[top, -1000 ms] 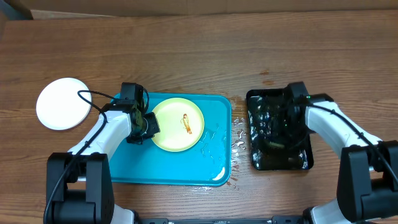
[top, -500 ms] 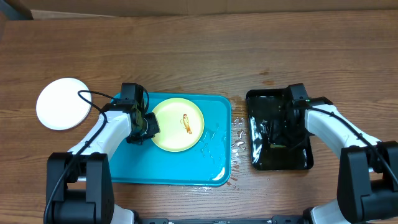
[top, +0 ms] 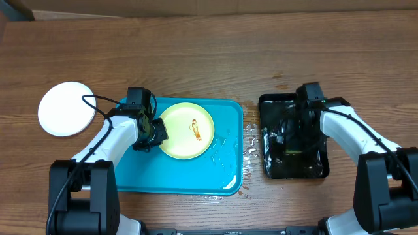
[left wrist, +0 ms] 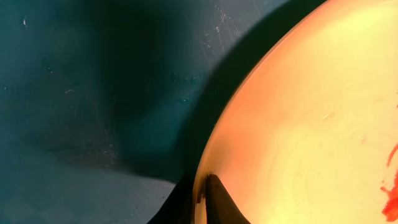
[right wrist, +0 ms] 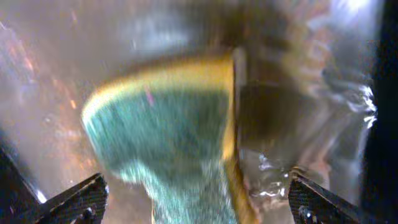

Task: Clean dirty plates on tray and stack at the side
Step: 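Rub the sponge in the black tray water with the right gripper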

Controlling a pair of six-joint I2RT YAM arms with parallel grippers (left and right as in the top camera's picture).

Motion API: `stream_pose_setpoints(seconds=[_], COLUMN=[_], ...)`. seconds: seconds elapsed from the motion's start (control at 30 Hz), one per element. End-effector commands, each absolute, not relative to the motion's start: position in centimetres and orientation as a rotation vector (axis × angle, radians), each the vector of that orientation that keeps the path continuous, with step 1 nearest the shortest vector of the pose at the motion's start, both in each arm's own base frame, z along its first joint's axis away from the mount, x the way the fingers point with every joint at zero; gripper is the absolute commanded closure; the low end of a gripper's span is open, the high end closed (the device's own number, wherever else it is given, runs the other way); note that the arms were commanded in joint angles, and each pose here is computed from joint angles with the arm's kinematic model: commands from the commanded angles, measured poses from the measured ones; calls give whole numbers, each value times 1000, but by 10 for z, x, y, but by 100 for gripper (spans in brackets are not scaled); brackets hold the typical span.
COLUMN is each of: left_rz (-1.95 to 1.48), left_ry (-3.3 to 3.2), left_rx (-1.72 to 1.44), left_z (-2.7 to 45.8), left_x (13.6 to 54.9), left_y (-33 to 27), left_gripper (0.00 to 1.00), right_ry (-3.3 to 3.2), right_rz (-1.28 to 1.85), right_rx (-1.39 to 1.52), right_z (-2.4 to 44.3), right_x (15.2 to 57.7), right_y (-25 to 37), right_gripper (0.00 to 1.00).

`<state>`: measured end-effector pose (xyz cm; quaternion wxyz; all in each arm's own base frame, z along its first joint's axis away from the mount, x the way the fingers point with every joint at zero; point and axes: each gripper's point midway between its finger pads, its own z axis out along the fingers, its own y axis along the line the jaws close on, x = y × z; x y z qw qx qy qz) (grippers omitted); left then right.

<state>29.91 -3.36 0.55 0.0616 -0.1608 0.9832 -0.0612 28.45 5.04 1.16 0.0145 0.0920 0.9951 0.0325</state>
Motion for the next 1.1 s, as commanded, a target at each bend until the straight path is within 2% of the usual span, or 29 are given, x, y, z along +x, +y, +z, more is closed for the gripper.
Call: stream_pose_setpoints(seconds=[0.0,0.03,0.1,0.13,0.23,0.3,0.4,0.5,0.6,0.67,0.83,0.97,1.07], left_rz=[-139,-138,-139,-140,-141,-141,-141,-141,-141,-141,-141,-142,-142], left_ry=[3003,3002,2999,2996,2992,2993,2994,2995,2994,2995,2994,2996,2997], left_rx=[-482,-482,-482,-481,-480,-480,-480,-481,-480,-481,-480,-472,-457], left_z=[-2,-2,-2,-2,-2,-2,-2,-2,-2,-2,-2,-2,-2], left_x=[291,291,292,293,294,294,293,293,293,293,293,293,293], left_y=[-31,-31,-31,-31,-31,-31,-31,-31,-31,-31,-31,-31,-31], left_gripper=[89,88,86,85,84,82,86,87,96,96,96,96,96], right_ry=[3047,3041,3038,3039,3039,3033,3039,3043,3041,3037,3036,3096,3106], right_rz=[51,53,54,55,65,74,151,217,219,216,172,339,304], right_rx=[277,277,278,278,277,276,213,194,196,211,241,232,236], right_z=[12,10,6,4,1,1,9,36,66,77,75,77,76], right_x=[298,299,297,296,294,296,300,306,310,309,305,289,287], right_y=[45,45,45,45,46,47,56,65,65,65,59,77,73], right_gripper=[9,12,27,43,71,96,96,96,96,96,96,96,95])
